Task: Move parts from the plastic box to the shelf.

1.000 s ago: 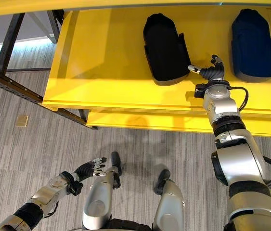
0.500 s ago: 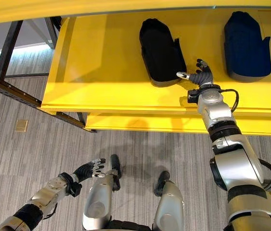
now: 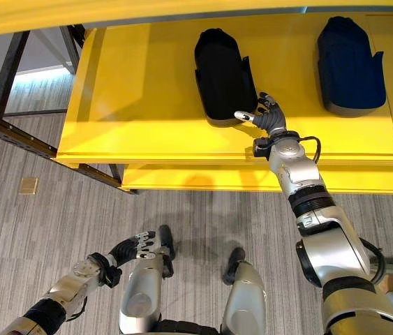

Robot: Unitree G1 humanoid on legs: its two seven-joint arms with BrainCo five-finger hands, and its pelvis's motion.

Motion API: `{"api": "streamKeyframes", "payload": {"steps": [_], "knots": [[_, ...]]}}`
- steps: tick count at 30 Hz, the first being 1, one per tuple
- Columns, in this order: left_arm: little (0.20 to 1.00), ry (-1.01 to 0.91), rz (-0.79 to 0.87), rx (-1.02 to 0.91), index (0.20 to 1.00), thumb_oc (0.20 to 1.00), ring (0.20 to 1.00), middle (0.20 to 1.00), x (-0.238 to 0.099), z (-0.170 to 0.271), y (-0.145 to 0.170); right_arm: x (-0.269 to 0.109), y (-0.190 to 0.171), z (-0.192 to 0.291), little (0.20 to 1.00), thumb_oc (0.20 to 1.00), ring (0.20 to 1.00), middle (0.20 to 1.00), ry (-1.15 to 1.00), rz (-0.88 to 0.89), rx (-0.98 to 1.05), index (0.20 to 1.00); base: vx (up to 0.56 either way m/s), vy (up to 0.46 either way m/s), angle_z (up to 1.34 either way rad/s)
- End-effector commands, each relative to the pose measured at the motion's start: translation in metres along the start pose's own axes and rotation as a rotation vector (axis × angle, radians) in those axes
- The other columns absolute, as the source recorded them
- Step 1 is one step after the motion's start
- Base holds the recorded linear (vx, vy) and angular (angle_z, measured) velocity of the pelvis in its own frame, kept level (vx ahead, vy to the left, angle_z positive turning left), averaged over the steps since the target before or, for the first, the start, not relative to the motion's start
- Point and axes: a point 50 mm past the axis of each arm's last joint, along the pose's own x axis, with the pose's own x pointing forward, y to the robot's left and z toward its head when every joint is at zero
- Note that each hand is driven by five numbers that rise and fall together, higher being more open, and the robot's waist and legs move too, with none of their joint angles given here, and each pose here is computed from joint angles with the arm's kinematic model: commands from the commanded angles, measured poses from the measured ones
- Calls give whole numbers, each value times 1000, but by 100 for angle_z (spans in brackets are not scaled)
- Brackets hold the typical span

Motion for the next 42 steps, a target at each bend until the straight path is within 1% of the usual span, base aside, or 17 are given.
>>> {"api": "streamKeyframes", "payload": {"steps": [1,7,10,17,23,24,26,32,37,39,40,42], "knots": [[1000,-22,0,19,1000,1000,1000,1000,0,-1,-4,-5,33,-17,1000,1000,1000,1000,45,94,57,1000,29,3,-6],[1000,-16,0,12,1000,1000,1000,1000,1,-1,-6,-5,37,-18,1000,1000,1000,1000,48,81,55,1000,5,1,-1],[1000,-12,-1,8,1000,1000,1000,1000,2,-2,-7,-4,33,-19,1000,1000,1000,1000,54,31,57,1000,0,0,0],[1000,-10,-1,9,1000,1000,1000,1000,2,-3,-7,-4,32,-21,1000,1000,1000,1000,63,26,56,1000,0,0,0],[1000,-15,4,-2,1000,1000,1000,1000,3,-3,-10,-4,15,-19,1000,1000,1000,1000,27,-153,55,1000,0,0,0],[1000,-20,5,-4,1000,1000,1000,1000,5,-1,-11,-4,8,-16,1000,1000,1000,1000,-8,-232,43,1000,0,0,0],[1000,-22,8,-7,1000,1000,1000,1000,5,-1,-12,-4,0,-11,1000,1000,1000,1000,-53,-292,32,1000,0,0,0],[1000,-32,11,-12,1000,1000,1000,1000,4,0,-13,-9,-2,-9,1000,1000,1000,1000,-90,-292,-15,1000,-2,7,0],[1000,-52,25,-26,1000,1000,1000,1000,3,-1,-13,-26,-3,-30,1000,1000,1000,1000,-82,-291,-43,1000,-24,48,-1],[1000,-68,52,-46,1000,1000,1000,1000,0,-1,-12,-51,2,-54,1000,1000,1000,1000,-93,-237,-161,1000,-41,65,-8],[1000,-69,55,-50,1000,1000,1000,1000,-1,-1,-12,-55,2,-58,1000,1000,1000,1000,-91,-223,-182,1000,-30,40,-26],[1000,-68,76,-60,1000,1000,1000,1000,-7,-6,-8,-83,-1,-76,1000,1000,1000,1000,-132,-130,-387,1000,-18,25,-26]]}}
